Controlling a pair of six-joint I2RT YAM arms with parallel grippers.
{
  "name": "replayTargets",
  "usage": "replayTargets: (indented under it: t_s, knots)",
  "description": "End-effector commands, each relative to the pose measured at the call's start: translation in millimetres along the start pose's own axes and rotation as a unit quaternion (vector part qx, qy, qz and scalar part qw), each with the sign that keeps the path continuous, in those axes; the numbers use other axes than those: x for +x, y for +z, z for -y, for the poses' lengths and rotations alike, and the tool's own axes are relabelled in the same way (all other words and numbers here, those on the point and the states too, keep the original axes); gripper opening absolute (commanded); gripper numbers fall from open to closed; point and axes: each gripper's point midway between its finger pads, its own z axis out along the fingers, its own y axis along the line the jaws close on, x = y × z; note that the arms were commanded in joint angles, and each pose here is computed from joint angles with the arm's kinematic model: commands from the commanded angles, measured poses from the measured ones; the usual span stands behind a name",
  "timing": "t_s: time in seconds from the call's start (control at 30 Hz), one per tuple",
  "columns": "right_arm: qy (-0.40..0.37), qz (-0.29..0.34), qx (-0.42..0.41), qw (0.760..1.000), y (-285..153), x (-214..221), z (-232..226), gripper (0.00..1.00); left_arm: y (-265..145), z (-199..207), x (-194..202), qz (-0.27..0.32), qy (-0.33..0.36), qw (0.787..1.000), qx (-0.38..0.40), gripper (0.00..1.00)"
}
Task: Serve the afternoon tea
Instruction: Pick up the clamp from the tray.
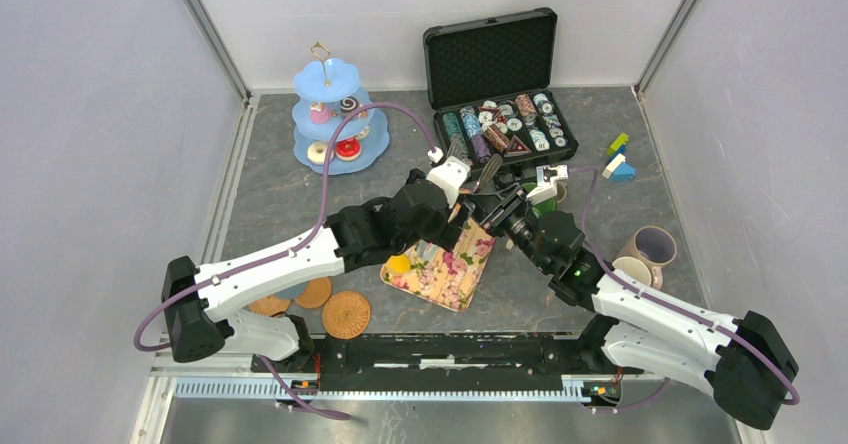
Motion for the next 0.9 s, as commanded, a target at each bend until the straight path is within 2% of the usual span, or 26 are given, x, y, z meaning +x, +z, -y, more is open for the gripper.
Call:
replayTargets:
  t_s: [0.0, 0.1, 0.2, 0.4, 0.47, 0.77, 0.87]
  knots:
    - [0.031, 0.029, -0.050, 0.998, 0.3, -17.8, -34.2, 0.01, 2.3, -2.3, -16.4, 0.015, 0.029, 0.999, -0.007, 0.85]
    - [0.033, 0.031, -0.050, 0.998, 0.8, -19.3, -36.2, 0.02, 2.4, -2.2, -15.1, 0.008, 0.035, 0.999, -0.007, 0.81]
    - [0.037, 0.028, -0.046, 0.998, 0.8, -17.8, -33.7, 0.09, -3.2, -4.8, -18.6, 0.015, 0.033, 0.999, -0.007, 0.72]
    - [0.038, 0.032, -0.044, 0.998, -0.7, -16.3, -26.4, 0.17, -12.6, -9.9, -24.6, 0.018, 0.041, 0.999, -0.009, 0.62]
    - [0.028, 0.039, -0.037, 0.998, -0.8, -17.9, -21.9, 0.27, -16.4, -12.3, -26.2, 0.016, 0.043, 0.999, -0.010, 0.61]
    - [-0.079, 0.063, 0.012, 0.995, -5.6, -34.2, -8.8, 0.82, -29.7, -33.2, -15.2, -0.011, 0.035, 0.999, -0.018, 0.58]
    - [-0.142, 0.092, 0.034, 0.985, -13.7, -52.5, -6.2, 0.91, -36.0, -38.5, -8.2, -0.028, 0.028, 0.999, -0.020, 0.57]
